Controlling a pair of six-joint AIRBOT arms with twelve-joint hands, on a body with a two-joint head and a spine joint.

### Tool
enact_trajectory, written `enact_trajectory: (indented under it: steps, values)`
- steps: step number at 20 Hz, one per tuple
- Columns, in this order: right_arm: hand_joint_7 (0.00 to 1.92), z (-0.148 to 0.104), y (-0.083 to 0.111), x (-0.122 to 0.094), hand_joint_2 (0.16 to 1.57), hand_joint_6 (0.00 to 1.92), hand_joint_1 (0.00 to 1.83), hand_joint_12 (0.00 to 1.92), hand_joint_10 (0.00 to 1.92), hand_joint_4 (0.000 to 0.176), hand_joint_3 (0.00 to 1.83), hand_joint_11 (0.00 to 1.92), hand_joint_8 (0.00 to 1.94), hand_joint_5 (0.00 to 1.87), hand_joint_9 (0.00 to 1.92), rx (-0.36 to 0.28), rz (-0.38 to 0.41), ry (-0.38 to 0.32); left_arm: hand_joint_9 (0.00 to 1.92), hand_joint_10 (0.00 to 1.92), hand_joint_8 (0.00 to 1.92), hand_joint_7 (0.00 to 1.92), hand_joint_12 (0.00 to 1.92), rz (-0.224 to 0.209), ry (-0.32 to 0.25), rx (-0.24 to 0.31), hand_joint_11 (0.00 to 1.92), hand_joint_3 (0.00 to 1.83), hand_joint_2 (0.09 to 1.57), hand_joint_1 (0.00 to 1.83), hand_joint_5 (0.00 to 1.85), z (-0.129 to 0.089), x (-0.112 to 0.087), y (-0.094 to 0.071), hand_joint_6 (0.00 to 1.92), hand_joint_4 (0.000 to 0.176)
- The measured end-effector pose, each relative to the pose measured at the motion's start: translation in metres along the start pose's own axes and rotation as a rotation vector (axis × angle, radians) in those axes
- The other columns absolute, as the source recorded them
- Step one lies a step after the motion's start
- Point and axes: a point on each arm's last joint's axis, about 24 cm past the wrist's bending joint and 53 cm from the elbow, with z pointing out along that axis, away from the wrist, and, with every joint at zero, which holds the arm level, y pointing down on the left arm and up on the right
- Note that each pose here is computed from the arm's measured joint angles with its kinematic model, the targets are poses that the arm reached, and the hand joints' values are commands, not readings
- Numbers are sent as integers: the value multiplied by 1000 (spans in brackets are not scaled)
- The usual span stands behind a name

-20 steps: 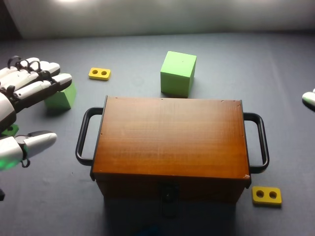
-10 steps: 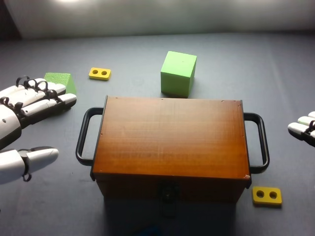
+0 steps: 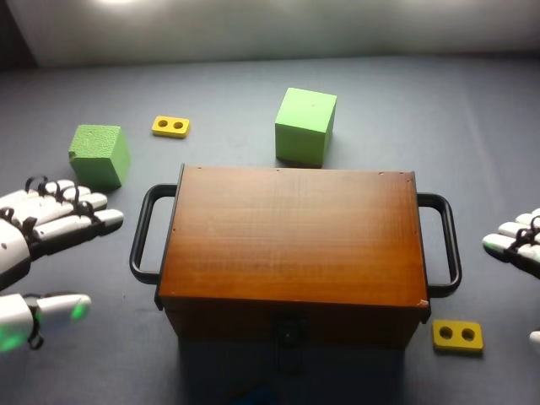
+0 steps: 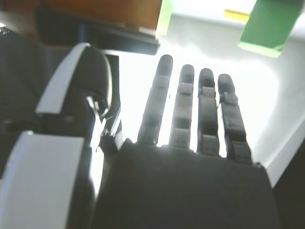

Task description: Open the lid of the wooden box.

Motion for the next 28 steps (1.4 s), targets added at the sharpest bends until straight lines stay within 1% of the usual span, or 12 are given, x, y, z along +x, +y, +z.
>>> enact_trajectory:
  steps: [2, 5, 8, 11, 18, 19, 21, 22, 23, 24, 26, 28]
  values:
    - [0, 7, 3, 6, 1401, 2, 376, 0, 0, 0, 2, 0, 0, 54, 0, -13, -4, 22, 0, 0, 3, 58, 0, -16, 13, -4, 0, 1, 1444, 174, 183, 1, 6, 1, 7, 0]
    - [0, 13, 6, 15, 1388, 3, 437, 0, 0, 0, 0, 0, 0, 52, 0, -25, -16, 58, 0, 0, 4, 64, 0, -26, 36, 8, 0, 2, 1447, 166, 188, 2, 14, -1, 6, 0]
    - [0, 19, 8, 20, 1398, 4, 353, 0, 0, 0, 2, 0, 0, 60, 0, -28, -16, 75, 0, 0, 3, 56, 0, -32, 58, 9, 0, 3, 1451, 146, 179, 3, 20, 1, 1, 0]
    - [0, 23, 12, 24, 1392, 5, 371, 0, 0, 0, 0, 0, 0, 66, 0, -45, -22, 90, 0, 0, 0, 40, 0, -39, 75, 11, 0, 6, 1462, 120, 176, 5, 25, 0, 0, 0]
    - [0, 32, 27, 21, 1407, 0, 300, 0, 0, 0, 4, 0, 0, 5, 0, -94, -25, 86, 0, 0, 0, 0, 0, -49, 96, 53, 0, 2, 1470, 85, 95, 10, 32, -11, 0, 1]
    - [0, 32, 28, 21, 1414, 0, 260, 0, 0, 0, 6, 0, 0, 0, 0, -98, -25, 87, 0, 0, 0, 0, 0, -51, 98, 55, 0, 3, 1472, 56, 54, 12, 32, -11, 0, 21]
    - [0, 33, 29, 21, 1411, 0, 234, 0, 0, 0, 4, 0, 0, 0, 0, -99, -18, 87, 0, 0, 0, 0, 0, -54, 106, 56, 0, 4, 1482, 36, 17, 14, 35, -12, 0, 25]
    - [0, 32, 29, 21, 1410, 0, 232, 0, 0, 0, 3, 0, 0, 0, 0, -102, -10, 87, 0, 0, 0, 0, 0, -54, 110, 56, 0, 0, 1478, 98, 25, 14, 36, -12, 4, 16]
    - [0, 32, 30, 21, 1416, 0, 210, 0, 0, 0, 5, 0, 0, 0, 0, -106, -3, 86, 0, 0, 0, 0, 0, -56, 112, 57, 0, 3, 1485, 33, 4, 14, 36, -12, 0, 28]
    - [0, 32, 31, 20, 1423, 0, 176, 0, 0, 0, 7, 0, 0, 0, 0, -110, 2, 84, 0, 0, 0, 0, 0, -56, 110, 59, 0, 3, 1484, 6, 0, 14, 36, -13, 0, 34]
    - [0, 31, 35, 15, 1433, 0, 151, 0, 0, 0, 9, 0, 0, 0, 0, -127, 0, 70, 0, 0, 0, 0, 0, -58, 105, 79, 0, 5, 1490, 0, 0, 13, 35, -18, 0, 20]
    - [0, 29, 41, 7, 1447, 0, 159, 0, 0, 0, 14, 0, 0, 0, 0, -145, 3, 46, 0, 0, 0, 0, 0, -61, 96, 108, 0, 12, 1508, 3, 0, 12, 33, -27, 0, 25]
